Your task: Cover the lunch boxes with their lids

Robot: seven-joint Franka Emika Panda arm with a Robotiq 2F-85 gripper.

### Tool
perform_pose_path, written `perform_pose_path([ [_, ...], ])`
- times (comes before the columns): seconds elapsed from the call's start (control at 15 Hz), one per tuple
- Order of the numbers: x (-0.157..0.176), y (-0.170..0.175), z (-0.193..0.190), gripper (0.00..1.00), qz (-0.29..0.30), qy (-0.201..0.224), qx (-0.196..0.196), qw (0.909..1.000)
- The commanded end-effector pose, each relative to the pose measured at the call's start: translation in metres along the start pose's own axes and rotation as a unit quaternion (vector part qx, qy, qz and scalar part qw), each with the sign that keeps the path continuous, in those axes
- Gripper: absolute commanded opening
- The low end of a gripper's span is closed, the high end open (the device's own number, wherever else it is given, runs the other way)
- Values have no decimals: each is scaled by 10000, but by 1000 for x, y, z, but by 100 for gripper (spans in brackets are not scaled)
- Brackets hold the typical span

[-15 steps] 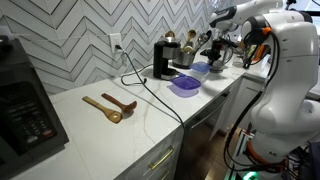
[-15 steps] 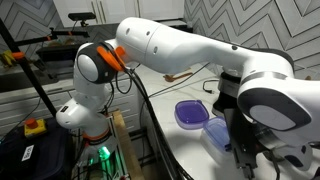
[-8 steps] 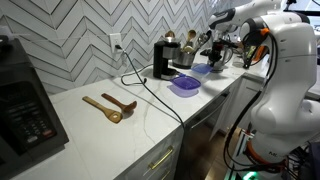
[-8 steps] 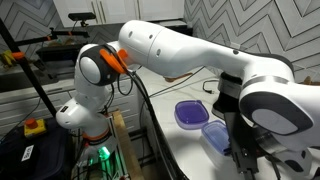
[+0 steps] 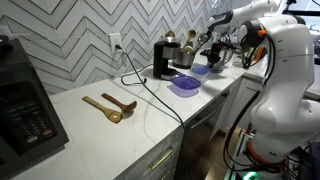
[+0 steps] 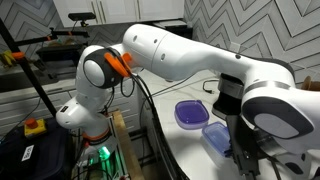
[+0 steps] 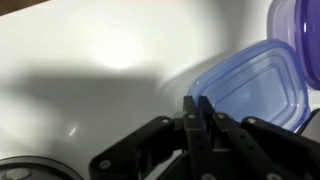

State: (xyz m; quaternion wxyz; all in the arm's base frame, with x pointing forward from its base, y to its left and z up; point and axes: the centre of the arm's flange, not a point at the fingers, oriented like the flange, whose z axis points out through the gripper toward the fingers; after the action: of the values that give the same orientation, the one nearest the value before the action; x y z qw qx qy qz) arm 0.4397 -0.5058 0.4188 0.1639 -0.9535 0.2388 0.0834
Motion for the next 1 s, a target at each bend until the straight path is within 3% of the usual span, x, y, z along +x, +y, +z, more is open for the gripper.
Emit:
perform_pose_path([
  [0.0,8,5,0,2,-96,-85,29,9999],
  [0.93,11,9,3,2,-67,-215,35,9997],
])
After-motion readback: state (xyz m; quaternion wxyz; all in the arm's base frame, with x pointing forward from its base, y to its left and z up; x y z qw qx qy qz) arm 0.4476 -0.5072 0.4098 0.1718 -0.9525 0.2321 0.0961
